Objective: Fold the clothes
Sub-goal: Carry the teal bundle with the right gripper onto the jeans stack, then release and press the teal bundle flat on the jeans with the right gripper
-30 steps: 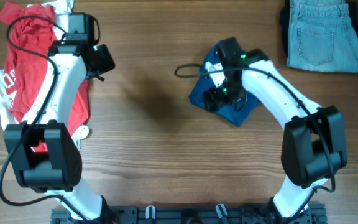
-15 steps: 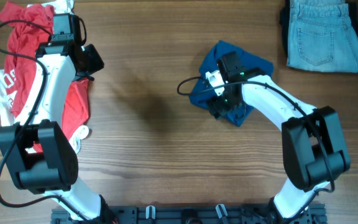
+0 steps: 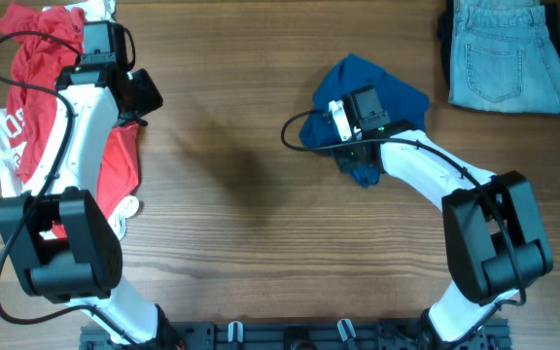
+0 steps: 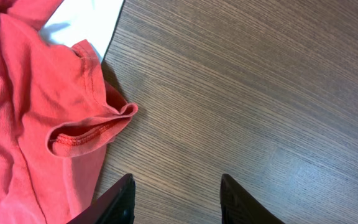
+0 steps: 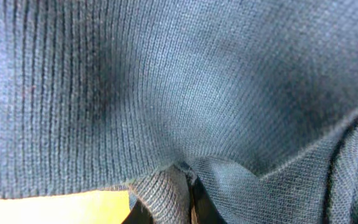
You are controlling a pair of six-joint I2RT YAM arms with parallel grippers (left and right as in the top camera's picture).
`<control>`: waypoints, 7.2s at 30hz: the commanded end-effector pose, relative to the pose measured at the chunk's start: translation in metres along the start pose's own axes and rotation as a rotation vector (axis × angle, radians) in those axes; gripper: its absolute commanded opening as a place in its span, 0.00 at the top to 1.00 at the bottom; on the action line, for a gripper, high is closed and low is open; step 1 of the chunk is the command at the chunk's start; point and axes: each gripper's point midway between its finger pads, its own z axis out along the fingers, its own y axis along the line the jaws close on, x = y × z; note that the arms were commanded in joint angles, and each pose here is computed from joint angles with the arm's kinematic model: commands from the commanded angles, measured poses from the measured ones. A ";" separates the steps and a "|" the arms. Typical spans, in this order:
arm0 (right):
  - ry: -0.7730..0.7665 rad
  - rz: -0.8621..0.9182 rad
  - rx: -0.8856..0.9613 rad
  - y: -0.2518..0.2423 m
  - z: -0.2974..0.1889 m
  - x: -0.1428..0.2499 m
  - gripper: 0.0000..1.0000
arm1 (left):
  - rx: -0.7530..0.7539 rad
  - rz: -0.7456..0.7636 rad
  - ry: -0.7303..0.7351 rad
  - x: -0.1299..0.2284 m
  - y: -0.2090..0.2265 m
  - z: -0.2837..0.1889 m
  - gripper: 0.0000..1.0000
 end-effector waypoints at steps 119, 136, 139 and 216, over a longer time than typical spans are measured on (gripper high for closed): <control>-0.398 0.311 0.295 -0.400 -0.003 -0.032 0.02 | 0.010 -0.084 -0.032 -0.009 -0.002 0.002 0.49; -0.438 0.379 0.214 -0.401 -0.029 -0.025 0.00 | 0.010 -0.084 -0.033 -0.009 -0.002 0.001 0.49; -0.546 0.327 0.238 -0.402 -0.083 -0.054 0.00 | 0.010 -0.084 -0.033 -0.009 -0.002 0.001 0.49; -0.737 0.676 -0.033 -0.171 -0.380 -0.070 0.00 | 0.008 -0.084 -0.031 -0.009 -0.002 0.002 0.00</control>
